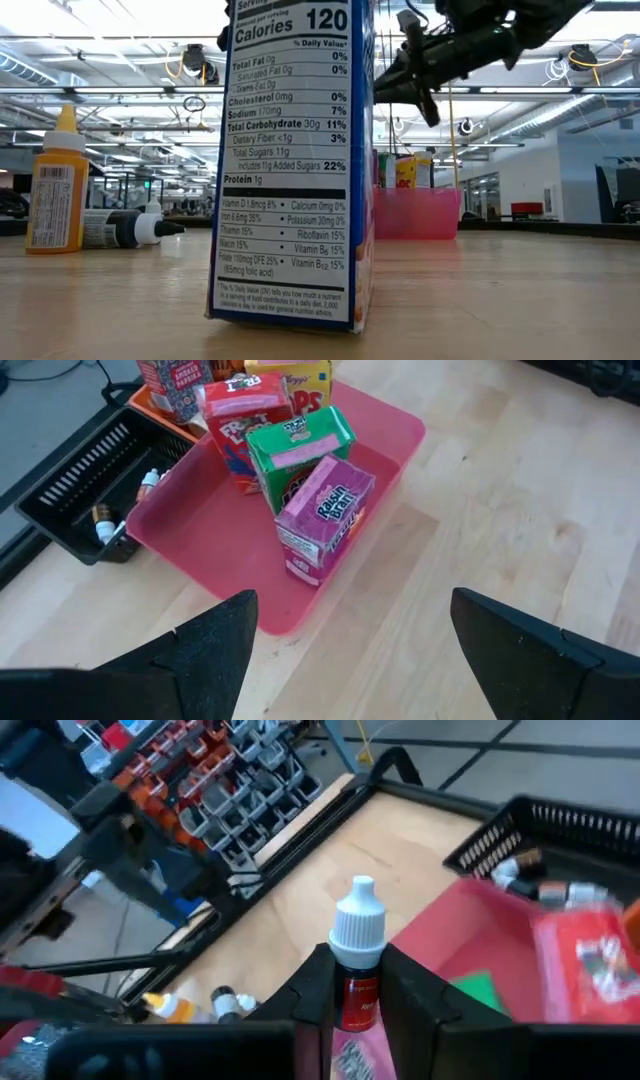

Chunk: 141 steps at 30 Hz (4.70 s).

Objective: Pick & Place Kitchen Items
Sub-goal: Put the small red food coloring bottle into the black bin, then put the small green food coloring bottle into the black bin

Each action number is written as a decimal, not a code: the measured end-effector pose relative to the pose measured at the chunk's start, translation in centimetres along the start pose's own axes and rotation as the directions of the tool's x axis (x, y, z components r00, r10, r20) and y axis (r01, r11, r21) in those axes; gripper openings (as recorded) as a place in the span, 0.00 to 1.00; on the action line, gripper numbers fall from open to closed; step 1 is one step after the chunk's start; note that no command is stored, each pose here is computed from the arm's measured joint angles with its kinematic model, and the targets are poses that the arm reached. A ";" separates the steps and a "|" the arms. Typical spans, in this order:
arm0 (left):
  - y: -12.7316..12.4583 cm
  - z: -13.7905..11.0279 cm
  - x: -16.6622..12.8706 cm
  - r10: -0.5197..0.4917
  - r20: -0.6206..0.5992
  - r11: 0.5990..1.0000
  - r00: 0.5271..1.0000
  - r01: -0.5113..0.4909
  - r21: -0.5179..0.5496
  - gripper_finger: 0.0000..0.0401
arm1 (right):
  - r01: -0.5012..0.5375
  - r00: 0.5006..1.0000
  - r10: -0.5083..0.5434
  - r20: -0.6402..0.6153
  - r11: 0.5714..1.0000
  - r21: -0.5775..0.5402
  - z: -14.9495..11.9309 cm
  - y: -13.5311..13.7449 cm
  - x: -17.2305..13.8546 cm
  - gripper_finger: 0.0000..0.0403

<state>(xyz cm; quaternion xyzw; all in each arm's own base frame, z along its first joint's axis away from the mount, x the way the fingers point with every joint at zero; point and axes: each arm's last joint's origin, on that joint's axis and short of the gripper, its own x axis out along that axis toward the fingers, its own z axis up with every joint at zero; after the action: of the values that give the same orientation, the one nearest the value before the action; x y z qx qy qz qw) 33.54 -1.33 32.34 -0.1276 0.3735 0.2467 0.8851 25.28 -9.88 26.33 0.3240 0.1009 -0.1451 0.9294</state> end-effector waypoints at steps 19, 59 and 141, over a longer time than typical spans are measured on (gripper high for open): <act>-0.2 0.2 0.0 -0.013 0.023 0.999 1.000 0.014 -0.044 0.84 | 0.084 0.996 -0.087 -0.033 0.993 -0.081 5.4 -5.9 7.3 0.12; -1.2 -0.4 -0.5 -0.038 0.016 0.998 0.999 0.038 -0.042 0.84 | 0.358 0.933 -0.358 0.020 0.927 -0.115 5.4 -12.2 12.9 0.40; 3.0 -15.2 6.3 0.026 -0.600 0.999 0.800 -0.042 -0.014 0.84 | -0.318 0.945 0.307 -0.114 0.943 -0.095 -0.3 8.1 12.7 0.38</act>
<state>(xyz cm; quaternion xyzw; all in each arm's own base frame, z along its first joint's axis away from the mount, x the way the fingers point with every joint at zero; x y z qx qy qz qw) 26.65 -2.87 17.19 -0.2039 0.6328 0.2145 0.7155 39.82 -6.25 27.18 0.2898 0.1016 0.0261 0.9513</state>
